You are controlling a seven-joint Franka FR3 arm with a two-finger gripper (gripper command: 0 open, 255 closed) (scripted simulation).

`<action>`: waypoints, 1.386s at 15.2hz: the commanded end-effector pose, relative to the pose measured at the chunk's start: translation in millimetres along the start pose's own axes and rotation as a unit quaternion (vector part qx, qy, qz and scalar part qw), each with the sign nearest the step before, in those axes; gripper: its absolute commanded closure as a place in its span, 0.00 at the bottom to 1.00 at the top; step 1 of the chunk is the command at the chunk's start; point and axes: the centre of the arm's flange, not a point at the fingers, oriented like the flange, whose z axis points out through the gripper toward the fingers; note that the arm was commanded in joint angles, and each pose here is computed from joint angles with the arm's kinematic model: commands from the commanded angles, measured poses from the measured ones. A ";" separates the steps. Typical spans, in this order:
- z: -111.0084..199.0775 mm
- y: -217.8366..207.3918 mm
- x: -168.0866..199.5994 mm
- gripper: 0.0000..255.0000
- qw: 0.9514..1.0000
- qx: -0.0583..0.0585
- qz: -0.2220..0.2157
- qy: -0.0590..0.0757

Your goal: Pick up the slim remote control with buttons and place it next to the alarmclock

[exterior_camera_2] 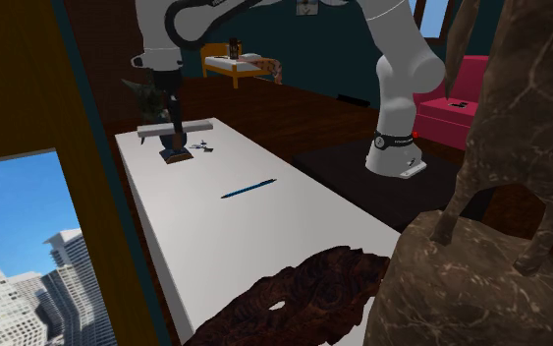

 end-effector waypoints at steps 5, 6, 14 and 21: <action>31.5 0.2 0.4 1.00 1.000 0.000 0.000 0.000; 36.8 0.2 0.5 1.00 1.000 0.000 0.000 0.000; 79.1 -0.7 0.8 1.00 1.000 0.000 0.000 0.000; 116.0 -1.4 1.1 1.00 1.000 0.000 0.000 0.000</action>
